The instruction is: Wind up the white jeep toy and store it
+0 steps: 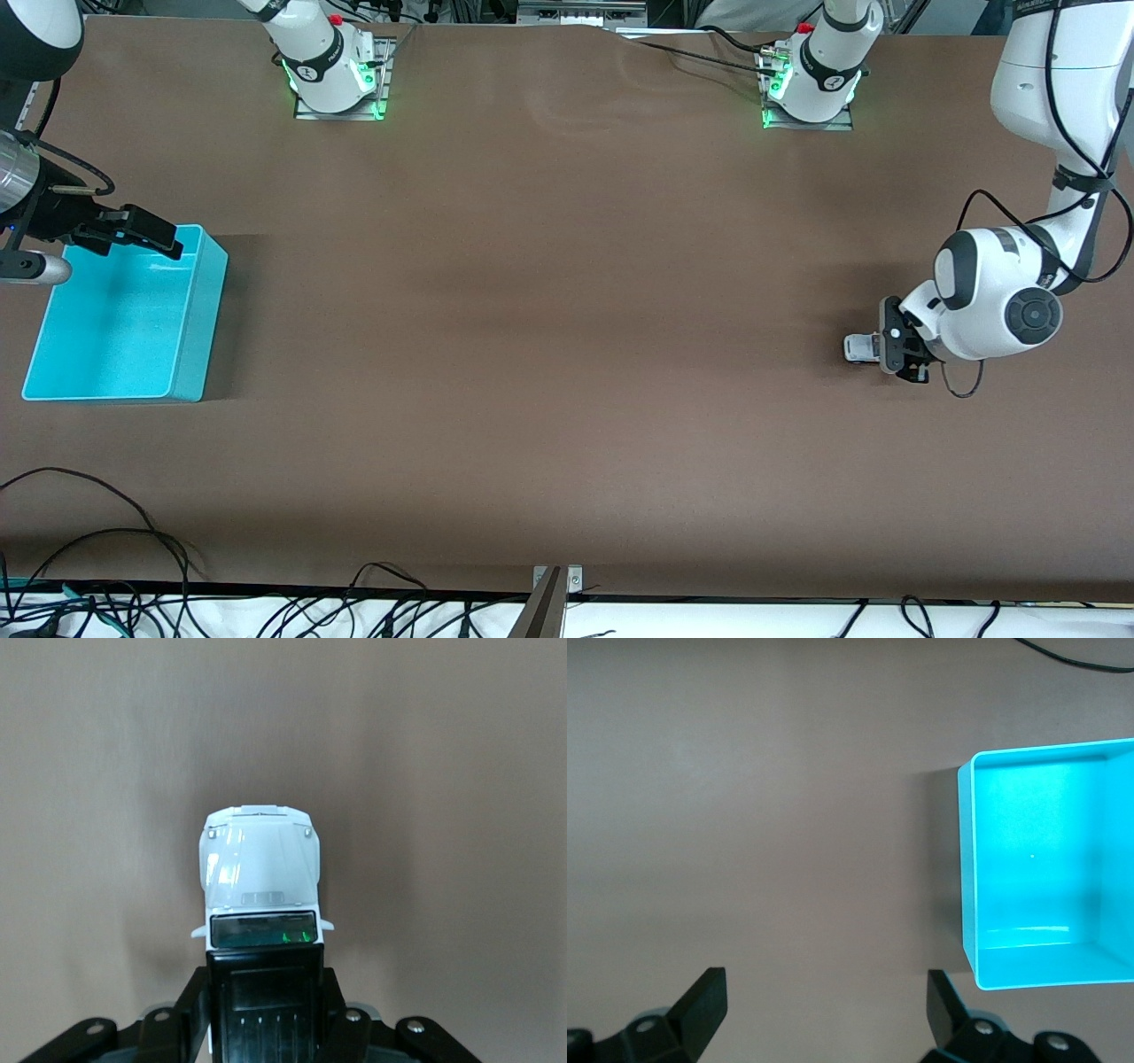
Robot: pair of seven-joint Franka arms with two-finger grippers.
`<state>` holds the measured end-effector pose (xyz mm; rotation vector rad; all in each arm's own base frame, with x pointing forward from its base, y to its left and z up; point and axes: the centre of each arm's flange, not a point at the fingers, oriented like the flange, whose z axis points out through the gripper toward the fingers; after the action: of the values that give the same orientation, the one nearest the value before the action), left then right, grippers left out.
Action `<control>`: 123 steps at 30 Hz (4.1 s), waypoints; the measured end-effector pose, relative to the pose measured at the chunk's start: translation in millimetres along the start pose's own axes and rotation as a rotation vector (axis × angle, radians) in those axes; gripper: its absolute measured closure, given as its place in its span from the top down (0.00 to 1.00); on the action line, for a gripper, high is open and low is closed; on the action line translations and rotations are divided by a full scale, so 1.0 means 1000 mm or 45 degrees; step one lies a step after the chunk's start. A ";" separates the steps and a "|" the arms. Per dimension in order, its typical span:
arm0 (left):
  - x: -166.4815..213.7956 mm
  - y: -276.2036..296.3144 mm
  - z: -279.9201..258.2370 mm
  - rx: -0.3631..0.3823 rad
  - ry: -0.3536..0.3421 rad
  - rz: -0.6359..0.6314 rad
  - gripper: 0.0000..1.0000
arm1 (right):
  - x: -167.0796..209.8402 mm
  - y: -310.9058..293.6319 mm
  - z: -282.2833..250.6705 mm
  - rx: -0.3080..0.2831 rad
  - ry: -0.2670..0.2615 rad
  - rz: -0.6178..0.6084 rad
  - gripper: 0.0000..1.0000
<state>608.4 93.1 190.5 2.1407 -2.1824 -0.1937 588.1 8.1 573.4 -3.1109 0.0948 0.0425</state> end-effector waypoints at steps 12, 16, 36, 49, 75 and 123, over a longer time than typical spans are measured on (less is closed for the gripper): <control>-0.089 0.009 0.004 0.024 0.017 0.016 0.52 | 0.000 0.000 0.000 0.000 0.000 0.000 1.00; -0.113 0.012 0.004 0.032 0.019 0.026 0.52 | 0.000 0.000 0.000 0.000 0.000 0.000 1.00; -0.205 0.029 0.010 0.048 -0.019 0.009 0.52 | 0.000 0.000 0.000 0.000 0.000 0.000 1.00; -0.248 0.042 0.013 0.060 -0.023 0.002 0.52 | 0.000 0.000 0.000 0.000 0.000 0.000 1.00; -0.261 0.025 -0.010 -0.005 -0.002 0.031 1.00 | 0.000 0.000 0.000 0.000 0.000 0.000 1.00; 0.067 0.010 -0.257 -0.331 -0.122 -1.423 1.00 | 0.000 0.000 0.000 0.000 0.000 -0.001 1.00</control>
<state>634.1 17.3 444.4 2.9005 -0.6750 -0.5862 588.1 8.2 573.5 -3.1109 0.0940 0.0423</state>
